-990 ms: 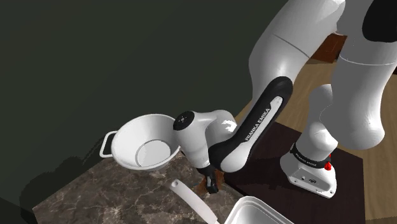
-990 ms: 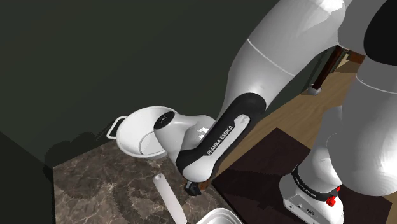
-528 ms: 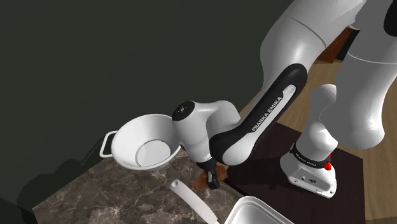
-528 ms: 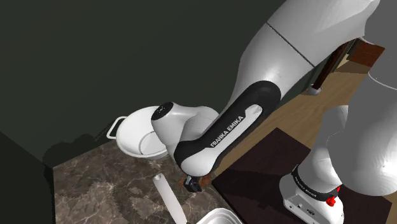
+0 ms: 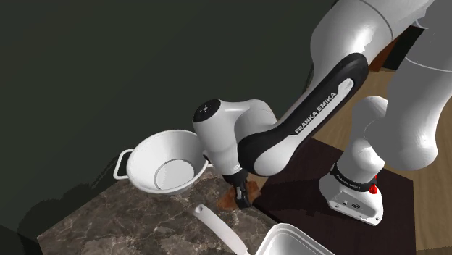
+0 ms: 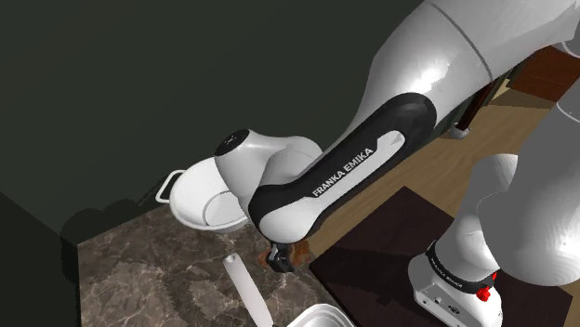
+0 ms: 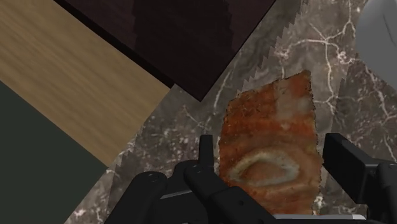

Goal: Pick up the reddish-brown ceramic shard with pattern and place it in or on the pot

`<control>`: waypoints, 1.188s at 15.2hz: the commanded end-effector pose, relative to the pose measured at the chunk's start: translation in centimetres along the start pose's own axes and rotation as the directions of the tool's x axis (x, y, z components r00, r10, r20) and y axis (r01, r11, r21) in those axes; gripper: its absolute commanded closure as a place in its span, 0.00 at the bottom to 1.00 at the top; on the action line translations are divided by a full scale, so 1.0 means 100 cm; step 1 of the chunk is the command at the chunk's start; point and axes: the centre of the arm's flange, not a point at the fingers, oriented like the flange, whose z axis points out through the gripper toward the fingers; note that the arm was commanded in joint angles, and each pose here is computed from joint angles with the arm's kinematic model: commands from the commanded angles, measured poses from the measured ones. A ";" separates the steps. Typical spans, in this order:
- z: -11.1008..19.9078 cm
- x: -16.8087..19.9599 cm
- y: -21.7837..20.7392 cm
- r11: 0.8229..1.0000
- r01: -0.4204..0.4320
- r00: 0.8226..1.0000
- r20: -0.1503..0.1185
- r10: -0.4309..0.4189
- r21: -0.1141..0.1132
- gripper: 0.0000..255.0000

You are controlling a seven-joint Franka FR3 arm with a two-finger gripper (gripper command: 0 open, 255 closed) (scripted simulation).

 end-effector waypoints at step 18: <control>-0.085 0.039 0.040 1.000 0.000 1.000 0.001 0.000 0.000 1.00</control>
